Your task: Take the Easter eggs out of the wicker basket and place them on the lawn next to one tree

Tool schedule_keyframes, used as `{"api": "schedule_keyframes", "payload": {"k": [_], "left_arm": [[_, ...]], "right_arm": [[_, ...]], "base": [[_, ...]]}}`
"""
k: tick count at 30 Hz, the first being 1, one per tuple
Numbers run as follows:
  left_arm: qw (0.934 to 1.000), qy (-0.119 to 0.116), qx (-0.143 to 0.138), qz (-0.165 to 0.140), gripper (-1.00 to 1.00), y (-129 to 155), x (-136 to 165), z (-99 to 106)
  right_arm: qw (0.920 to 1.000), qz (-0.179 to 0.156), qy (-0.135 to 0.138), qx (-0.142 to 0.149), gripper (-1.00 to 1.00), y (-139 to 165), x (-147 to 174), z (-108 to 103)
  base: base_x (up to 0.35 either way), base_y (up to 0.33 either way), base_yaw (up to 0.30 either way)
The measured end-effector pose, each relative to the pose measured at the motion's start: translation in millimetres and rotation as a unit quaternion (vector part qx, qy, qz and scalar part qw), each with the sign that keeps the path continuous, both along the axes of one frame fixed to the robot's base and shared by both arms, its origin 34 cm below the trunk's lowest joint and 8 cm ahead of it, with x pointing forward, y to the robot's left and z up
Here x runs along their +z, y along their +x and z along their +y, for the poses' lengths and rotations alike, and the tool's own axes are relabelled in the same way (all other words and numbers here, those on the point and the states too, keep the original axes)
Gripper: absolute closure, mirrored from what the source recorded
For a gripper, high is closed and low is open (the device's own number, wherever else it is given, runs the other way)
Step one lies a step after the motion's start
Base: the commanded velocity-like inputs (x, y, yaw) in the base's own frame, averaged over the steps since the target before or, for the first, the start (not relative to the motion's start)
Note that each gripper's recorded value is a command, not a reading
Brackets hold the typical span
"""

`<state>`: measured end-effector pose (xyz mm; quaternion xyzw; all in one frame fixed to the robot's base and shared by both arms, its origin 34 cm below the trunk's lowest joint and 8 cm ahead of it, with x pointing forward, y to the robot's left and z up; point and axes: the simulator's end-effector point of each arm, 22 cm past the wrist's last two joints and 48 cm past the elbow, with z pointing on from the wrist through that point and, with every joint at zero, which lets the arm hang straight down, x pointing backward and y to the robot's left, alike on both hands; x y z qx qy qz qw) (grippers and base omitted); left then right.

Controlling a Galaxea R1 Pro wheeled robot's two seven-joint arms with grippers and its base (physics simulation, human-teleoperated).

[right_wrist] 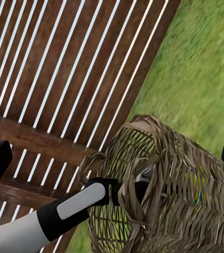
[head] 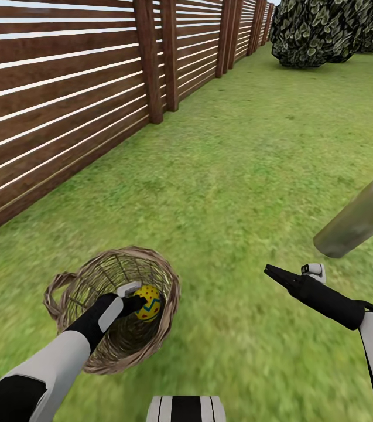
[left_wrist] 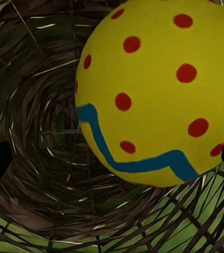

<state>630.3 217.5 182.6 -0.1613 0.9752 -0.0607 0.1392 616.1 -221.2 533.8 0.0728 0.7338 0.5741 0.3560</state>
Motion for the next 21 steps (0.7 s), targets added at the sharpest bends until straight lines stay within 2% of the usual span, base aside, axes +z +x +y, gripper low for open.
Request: {"api": "schedule_keyframes", "payload": {"k": [21], "left_arm": [[1.0, 0.001, 0.001, 0.001, -1.0, -0.5, -0.4, 1.4]], "right_arm": [[1.0, 0.0, 0.0, 0.0, -1.0, 0.0, 0.0, 0.0]], "base": [[0.026, 0.006, 0.0]]}}
